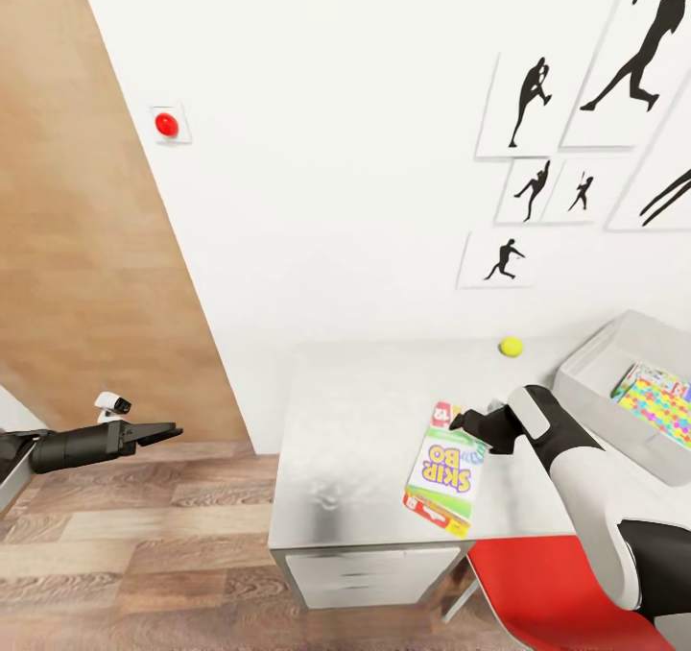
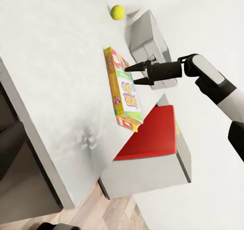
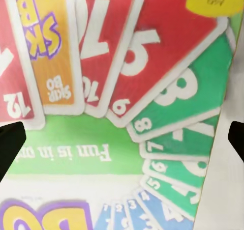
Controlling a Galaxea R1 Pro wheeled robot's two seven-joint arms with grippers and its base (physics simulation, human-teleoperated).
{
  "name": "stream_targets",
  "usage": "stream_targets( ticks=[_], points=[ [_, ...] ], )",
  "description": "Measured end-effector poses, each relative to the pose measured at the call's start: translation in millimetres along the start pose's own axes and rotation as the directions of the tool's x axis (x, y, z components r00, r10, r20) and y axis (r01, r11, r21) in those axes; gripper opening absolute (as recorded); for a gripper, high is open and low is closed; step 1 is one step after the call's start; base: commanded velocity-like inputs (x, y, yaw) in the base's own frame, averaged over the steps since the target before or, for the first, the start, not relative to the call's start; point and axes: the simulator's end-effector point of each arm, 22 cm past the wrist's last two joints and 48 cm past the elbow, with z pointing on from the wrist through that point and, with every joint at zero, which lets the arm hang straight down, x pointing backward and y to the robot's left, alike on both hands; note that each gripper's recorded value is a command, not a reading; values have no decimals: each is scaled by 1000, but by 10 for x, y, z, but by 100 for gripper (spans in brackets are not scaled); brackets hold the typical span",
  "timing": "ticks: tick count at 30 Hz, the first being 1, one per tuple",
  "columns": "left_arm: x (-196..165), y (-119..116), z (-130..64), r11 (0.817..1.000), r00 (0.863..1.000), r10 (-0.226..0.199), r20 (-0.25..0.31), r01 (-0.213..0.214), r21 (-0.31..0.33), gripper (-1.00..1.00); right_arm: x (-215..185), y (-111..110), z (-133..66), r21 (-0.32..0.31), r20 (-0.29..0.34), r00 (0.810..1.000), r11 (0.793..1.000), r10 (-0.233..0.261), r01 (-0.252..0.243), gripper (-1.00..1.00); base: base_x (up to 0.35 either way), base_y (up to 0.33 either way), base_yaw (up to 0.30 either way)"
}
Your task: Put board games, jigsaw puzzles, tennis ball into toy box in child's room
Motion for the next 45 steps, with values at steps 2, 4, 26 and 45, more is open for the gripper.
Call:
stream_targets(
  ticks=[2,4,26,45],
  points=[
    [8,15,4,1000,1000,-3,-1,3,-1,100,8,1,18,-2,-3,1000,1000,0,0,100,0,53,0],
    [15,28,7,1000,1000,-5,-2,5,-1,100,15,-1,33,-3,-5,1000,1000,0,0,100,0,145,0],
    [22,39,9,1000,1000,-7,-4,7,-2,100,37,240,34,-110,-13,1000,994,1,-2,100,0,158,0],
    [25,41,9,1000,1000,-7,-5,7,-3,100,44,274,34,-121,-14,1000,993,-3,1,100,0,123,0]
  ],
)
